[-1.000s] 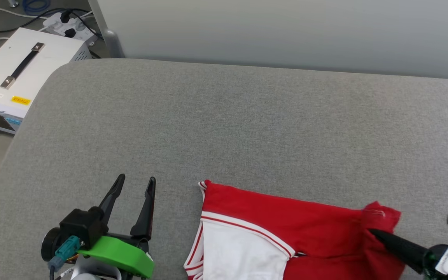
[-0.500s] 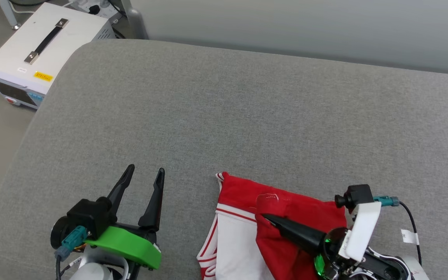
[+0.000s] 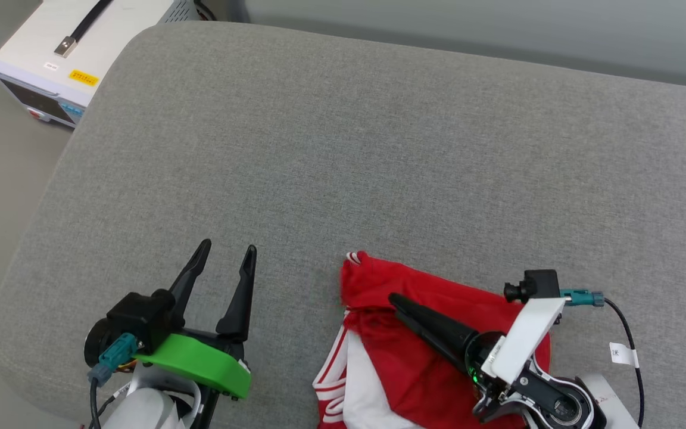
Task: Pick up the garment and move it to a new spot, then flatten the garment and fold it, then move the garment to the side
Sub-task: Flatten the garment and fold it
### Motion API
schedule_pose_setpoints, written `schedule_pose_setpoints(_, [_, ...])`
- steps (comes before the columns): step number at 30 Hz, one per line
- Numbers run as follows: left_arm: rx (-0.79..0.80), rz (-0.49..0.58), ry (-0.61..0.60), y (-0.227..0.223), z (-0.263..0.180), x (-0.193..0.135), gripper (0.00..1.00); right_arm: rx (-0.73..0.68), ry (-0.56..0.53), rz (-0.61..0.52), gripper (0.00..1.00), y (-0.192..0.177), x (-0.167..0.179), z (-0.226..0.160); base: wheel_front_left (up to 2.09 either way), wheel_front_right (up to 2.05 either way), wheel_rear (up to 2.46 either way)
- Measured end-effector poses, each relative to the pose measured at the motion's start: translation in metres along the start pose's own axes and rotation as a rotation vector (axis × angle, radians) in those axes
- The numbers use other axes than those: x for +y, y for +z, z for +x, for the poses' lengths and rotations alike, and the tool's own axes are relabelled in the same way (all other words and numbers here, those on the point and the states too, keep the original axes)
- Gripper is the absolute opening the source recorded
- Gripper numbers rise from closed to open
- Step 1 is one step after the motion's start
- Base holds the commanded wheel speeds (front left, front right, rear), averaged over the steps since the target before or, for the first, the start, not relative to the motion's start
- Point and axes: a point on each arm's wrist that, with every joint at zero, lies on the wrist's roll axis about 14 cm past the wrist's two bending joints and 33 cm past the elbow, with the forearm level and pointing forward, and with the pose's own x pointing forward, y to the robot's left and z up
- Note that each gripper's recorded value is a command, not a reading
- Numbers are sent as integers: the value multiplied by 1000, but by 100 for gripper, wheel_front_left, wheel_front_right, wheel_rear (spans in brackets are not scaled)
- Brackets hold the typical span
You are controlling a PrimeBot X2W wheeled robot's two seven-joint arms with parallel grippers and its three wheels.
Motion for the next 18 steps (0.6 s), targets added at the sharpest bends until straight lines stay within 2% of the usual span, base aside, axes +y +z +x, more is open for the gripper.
schedule_pose_setpoints(5, [-20,9,-14,6,1,-2,100,-84,17,-130,100,17,20,-7,0,0,0])
schedule_pose_setpoints(8, [-34,14,-16,10,1,-2,100,-199,-29,-299,100,43,25,-22,0,0,0])
schedule_pose_setpoints(11, [-42,17,-23,12,0,-4,100,-353,-139,-527,100,78,23,-49,0,0,0])
schedule_pose_setpoints(18, [-41,19,-37,10,-2,-11,100,-639,-428,-908,100,133,23,-129,0,0,0])
